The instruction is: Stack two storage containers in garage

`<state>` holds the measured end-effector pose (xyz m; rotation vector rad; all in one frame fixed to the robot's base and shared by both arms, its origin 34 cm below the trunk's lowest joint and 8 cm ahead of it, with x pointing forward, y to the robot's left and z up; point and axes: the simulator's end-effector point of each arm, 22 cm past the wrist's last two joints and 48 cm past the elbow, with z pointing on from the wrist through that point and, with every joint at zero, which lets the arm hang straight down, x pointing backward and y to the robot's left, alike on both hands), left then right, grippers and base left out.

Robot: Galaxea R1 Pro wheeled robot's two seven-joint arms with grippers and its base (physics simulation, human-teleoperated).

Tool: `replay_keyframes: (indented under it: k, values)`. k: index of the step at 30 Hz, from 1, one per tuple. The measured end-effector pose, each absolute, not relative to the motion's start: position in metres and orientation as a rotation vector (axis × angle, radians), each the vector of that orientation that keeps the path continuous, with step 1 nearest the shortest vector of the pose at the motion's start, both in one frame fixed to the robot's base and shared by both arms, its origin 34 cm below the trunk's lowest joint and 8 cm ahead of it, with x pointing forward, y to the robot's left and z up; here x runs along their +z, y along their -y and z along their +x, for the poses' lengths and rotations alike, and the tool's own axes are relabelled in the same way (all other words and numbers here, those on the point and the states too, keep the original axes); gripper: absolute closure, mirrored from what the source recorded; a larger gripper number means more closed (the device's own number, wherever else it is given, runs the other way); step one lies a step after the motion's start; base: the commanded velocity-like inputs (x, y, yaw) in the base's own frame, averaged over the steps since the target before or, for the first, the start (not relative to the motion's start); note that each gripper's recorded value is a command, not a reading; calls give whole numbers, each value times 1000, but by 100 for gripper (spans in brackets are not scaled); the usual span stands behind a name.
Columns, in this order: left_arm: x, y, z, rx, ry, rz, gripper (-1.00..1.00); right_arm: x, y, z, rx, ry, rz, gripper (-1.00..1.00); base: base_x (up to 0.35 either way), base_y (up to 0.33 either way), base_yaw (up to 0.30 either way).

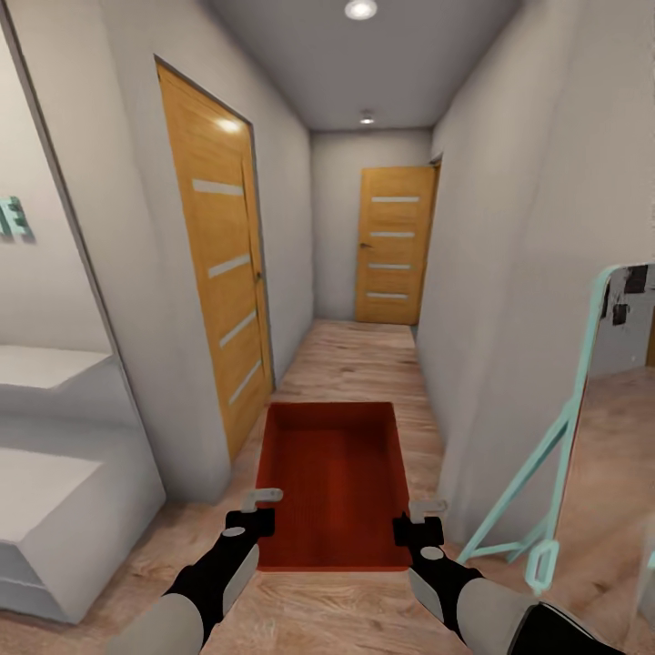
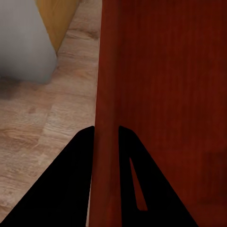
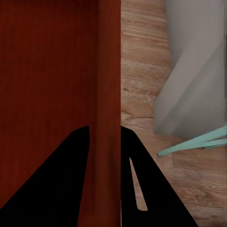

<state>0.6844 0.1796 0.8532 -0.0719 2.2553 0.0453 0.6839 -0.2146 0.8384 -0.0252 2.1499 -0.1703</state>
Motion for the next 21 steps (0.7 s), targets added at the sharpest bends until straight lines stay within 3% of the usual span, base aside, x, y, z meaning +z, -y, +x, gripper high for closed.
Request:
replay_keyframes:
  k: [11, 21]
  values:
    - [853, -180, 684, 45, -2256, -72, 100, 838, 215, 684, -170, -2150, -26, 100, 308, 193, -242]
    - [853, -180, 684, 45, -2255, -73, 100, 838, 214, 684, -170, -2150, -26, 100, 312, 137, -30]
